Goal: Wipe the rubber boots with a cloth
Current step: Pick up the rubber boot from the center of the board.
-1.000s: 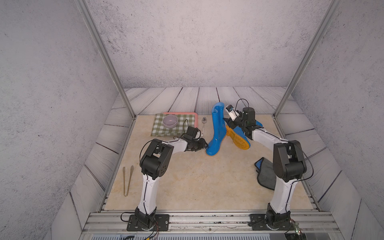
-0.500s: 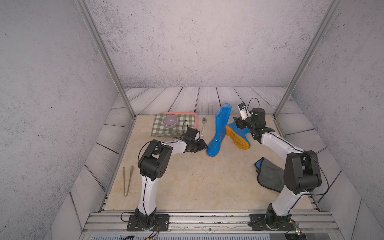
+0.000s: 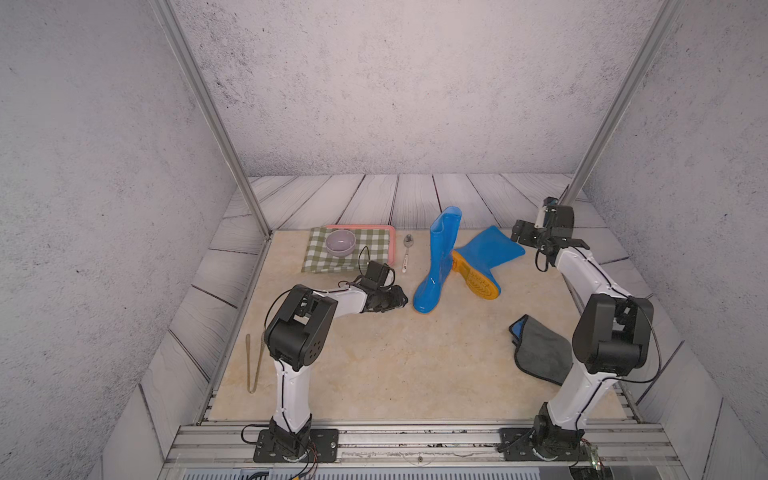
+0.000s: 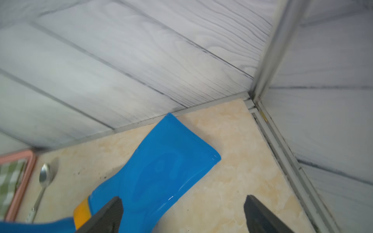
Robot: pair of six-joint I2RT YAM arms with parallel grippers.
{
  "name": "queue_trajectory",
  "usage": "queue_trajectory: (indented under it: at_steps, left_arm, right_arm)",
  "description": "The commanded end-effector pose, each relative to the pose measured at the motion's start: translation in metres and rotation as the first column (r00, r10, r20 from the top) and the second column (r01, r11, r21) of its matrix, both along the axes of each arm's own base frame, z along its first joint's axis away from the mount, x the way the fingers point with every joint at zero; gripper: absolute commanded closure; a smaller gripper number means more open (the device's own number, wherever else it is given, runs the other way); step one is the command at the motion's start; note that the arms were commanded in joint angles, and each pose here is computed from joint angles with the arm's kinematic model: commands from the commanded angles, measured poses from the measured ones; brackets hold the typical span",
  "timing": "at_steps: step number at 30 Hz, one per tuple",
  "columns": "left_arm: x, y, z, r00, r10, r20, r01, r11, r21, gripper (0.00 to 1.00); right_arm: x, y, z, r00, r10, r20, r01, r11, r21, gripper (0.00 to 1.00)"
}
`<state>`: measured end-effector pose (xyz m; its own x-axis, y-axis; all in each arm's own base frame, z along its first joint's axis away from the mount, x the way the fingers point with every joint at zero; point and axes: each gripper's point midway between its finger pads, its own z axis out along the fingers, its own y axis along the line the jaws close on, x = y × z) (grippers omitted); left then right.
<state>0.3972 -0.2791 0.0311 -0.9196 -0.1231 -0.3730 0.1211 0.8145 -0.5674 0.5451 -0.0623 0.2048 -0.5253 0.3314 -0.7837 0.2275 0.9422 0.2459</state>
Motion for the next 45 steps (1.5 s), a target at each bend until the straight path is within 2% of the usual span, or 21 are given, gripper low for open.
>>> queue_trajectory:
  at_steps: [1, 4, 10, 14, 17, 25, 32, 35, 38, 41, 42, 45]
  left_arm:
    - [0.000, 0.017, 0.001, 0.999, 0.038, 0.015, -0.039, 0.999, 0.032, 0.57]
    - [-0.002, 0.025, -0.002, 0.998, 0.058, 0.006, -0.058, 0.998, 0.038, 0.57]
    - [-0.005, 0.041, -0.008, 0.995, 0.097, -0.009, -0.096, 0.995, 0.032, 0.57]
    - [-0.007, 0.048, -0.012, 0.994, 0.108, -0.018, -0.107, 0.994, 0.033, 0.57]
    - [-0.006, 0.051, -0.011, 0.993, 0.113, -0.016, -0.113, 0.993, 0.033, 0.57]
    - [-0.005, 0.052, -0.016, 0.993, 0.115, -0.025, -0.114, 0.993, 0.028, 0.57]
    - [-0.003, 0.057, -0.021, 0.992, 0.123, -0.032, -0.122, 0.992, 0.022, 0.57]
    - [-0.002, 0.057, -0.023, 0.992, 0.122, -0.036, -0.122, 0.992, 0.016, 0.57]
    - [-0.002, 0.057, -0.022, 0.992, 0.122, -0.036, -0.122, 0.992, 0.013, 0.57]
    - [-0.003, 0.057, -0.023, 0.992, 0.121, -0.036, -0.121, 0.993, 0.011, 0.57]
    - [-0.003, 0.057, -0.022, 0.992, 0.121, -0.036, -0.121, 0.993, 0.009, 0.57]
    - [-0.005, 0.057, -0.022, 0.992, 0.121, -0.037, -0.121, 0.993, 0.007, 0.57]
  right_arm:
    - [-0.012, -0.004, -0.073, 0.978, -0.074, -0.196, 0.136, 0.936, 0.324, 0.05]
    - [-0.009, -0.022, -0.099, 0.953, -0.137, -0.269, 0.240, 0.886, 0.397, 0.05]
    - [0.017, -0.016, -0.136, 0.949, -0.109, -0.296, 0.273, 0.755, 0.596, 0.07]
    - [0.034, -0.012, -0.157, 0.947, -0.110, -0.301, 0.293, 0.678, 0.674, 0.09]
    - [0.044, -0.012, -0.167, 0.948, -0.120, -0.295, 0.299, 0.652, 0.696, 0.10]
    - [0.072, -0.001, -0.182, 0.948, -0.116, -0.297, 0.302, 0.625, 0.720, 0.14]
    - [0.093, 0.011, -0.191, 0.945, -0.095, -0.312, 0.301, 0.620, 0.724, 0.21]
    - [0.100, 0.029, -0.188, 0.954, -0.061, -0.294, 0.265, 0.629, 0.731, 0.40]
    - [0.099, 0.028, -0.178, 0.960, -0.052, -0.274, 0.240, 0.655, 0.717, 0.69]
    - [0.093, 0.023, -0.161, 0.966, -0.058, -0.253, 0.218, 0.711, 0.669, 0.96]
    - [0.089, 0.020, -0.154, 0.968, -0.065, -0.244, 0.212, 0.732, 0.647, 1.00]
    - [0.082, 0.017, -0.127, 0.975, -0.061, -0.213, 0.178, 0.785, 0.593, 1.00]
